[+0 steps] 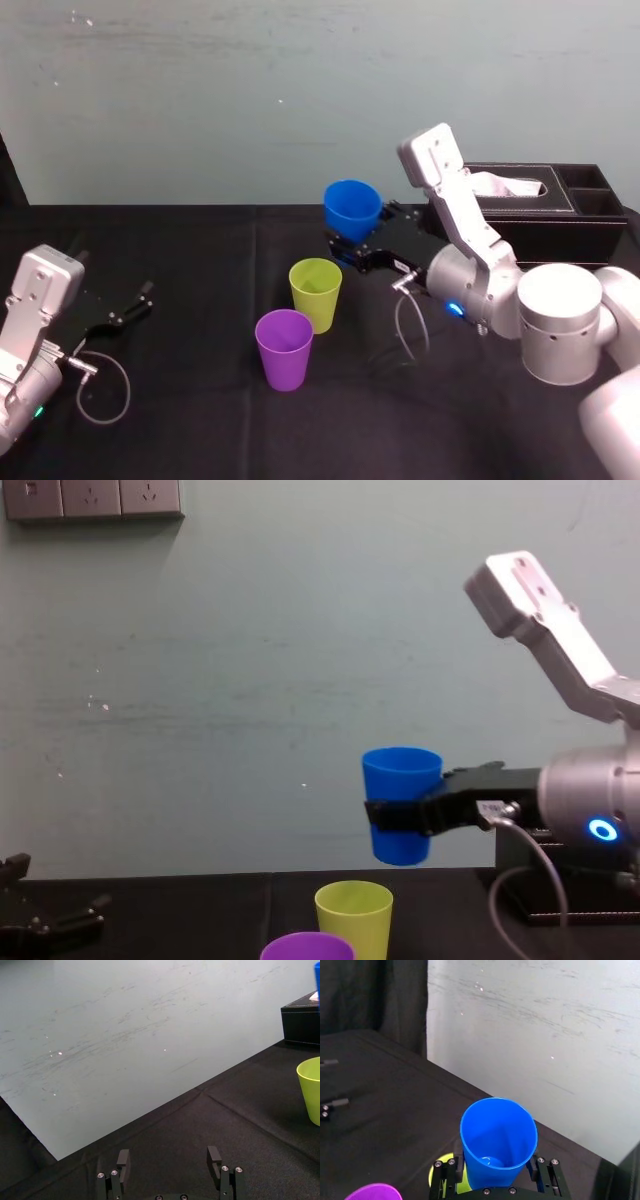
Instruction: Stack the three plastic cups sequentially using one hand.
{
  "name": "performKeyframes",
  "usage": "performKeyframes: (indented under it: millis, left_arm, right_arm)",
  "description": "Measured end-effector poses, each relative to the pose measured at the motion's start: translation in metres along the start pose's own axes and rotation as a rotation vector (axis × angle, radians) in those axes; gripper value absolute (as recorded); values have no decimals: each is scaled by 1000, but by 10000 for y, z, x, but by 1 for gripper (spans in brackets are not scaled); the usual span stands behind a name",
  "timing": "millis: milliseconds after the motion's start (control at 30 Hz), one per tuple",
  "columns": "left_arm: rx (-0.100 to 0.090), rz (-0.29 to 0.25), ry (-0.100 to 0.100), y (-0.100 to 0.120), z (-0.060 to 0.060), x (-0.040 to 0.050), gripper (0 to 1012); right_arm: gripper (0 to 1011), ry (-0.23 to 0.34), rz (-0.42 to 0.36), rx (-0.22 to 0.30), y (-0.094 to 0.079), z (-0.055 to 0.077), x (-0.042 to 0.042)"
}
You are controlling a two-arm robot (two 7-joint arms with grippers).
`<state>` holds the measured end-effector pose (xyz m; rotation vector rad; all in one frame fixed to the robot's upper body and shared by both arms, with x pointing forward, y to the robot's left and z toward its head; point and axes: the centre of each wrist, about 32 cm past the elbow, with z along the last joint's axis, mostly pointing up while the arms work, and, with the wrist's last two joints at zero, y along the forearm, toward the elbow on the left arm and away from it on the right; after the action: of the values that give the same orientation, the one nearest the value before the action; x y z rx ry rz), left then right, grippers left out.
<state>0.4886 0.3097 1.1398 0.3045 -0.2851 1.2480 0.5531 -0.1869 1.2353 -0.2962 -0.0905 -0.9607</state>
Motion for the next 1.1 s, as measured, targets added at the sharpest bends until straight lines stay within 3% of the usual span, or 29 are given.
performKeyframes:
  millis: [567, 1100]
  left_arm:
    - [0, 0, 0, 0, 0, 0, 1000]
    - [0, 0, 0, 0, 0, 0, 1000]
  right_arm:
    - [726, 37, 65, -11, 236, -4, -65]
    - [726, 31, 103, -38, 336, -141, -143]
